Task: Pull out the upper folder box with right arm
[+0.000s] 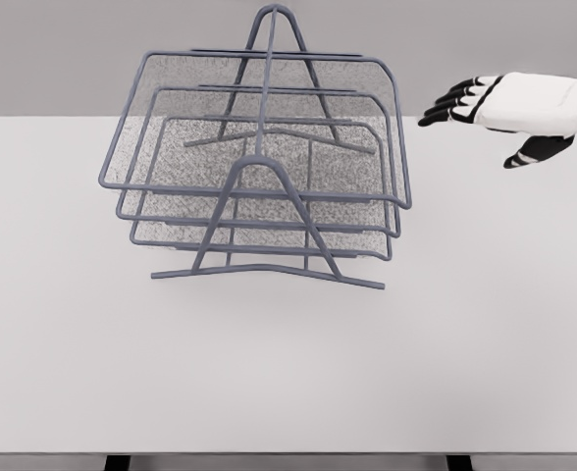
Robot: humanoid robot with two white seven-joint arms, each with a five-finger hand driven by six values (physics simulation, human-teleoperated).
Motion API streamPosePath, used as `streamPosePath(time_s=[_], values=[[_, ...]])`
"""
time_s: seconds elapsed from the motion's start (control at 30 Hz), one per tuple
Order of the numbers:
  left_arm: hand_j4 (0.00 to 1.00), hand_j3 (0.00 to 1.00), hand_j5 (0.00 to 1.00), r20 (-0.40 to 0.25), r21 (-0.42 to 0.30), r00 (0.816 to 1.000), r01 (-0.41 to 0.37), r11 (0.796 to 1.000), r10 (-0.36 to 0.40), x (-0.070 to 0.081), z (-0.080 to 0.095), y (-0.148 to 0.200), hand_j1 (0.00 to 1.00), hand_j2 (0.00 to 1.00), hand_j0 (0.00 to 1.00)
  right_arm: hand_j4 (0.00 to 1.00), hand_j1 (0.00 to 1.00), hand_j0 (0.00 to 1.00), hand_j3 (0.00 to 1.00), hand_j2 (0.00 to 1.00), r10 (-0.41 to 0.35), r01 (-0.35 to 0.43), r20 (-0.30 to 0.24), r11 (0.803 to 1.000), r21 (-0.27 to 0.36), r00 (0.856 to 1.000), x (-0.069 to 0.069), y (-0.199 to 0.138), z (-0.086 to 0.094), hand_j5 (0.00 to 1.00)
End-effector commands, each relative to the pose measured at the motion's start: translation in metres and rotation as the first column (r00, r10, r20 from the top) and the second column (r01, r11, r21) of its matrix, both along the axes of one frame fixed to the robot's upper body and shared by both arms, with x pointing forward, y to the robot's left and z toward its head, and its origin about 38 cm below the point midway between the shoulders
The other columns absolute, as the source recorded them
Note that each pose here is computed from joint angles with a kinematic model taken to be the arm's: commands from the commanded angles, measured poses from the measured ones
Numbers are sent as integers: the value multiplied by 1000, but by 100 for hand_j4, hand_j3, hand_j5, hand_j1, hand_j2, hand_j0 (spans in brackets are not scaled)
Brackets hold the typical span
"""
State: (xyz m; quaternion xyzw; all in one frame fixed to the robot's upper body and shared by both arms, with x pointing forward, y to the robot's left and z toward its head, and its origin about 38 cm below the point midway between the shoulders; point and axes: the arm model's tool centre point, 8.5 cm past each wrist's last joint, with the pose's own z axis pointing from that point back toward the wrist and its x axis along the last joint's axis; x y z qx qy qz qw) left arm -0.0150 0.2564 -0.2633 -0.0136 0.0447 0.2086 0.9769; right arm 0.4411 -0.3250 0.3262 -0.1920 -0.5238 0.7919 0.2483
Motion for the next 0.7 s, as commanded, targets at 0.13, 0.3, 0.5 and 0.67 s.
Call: streamPosePath(time_s=[0.13, 0.3, 0.5, 0.67], values=[[100, 100, 100, 0, 0, 1000, 0, 1000, 0, 0, 0, 0, 100, 100, 100, 100, 100, 100, 100, 100, -66, 70, -84, 997, 36, 994, 45, 11, -46, 100], [100, 100, 100, 0, 0, 1000, 0, 1000, 0, 0, 0, 0, 100, 100, 100, 100, 100, 100, 100, 100, -17, 18, -22, 998, 67, 1000, 67, 52, -20, 100], [100, 100, 100, 0, 0, 1000, 0, 1000, 0, 0, 0, 0, 100, 100, 100, 100, 100, 100, 100, 100, 54, -52, -22, 997, 62, 998, 60, 79, -25, 100], [100, 100, 100, 0, 0, 1000, 0, 1000, 0, 0, 0, 0, 100, 100, 100, 100, 100, 100, 100, 100, 47, -46, -26, 998, 33, 999, 50, 65, -30, 100]])
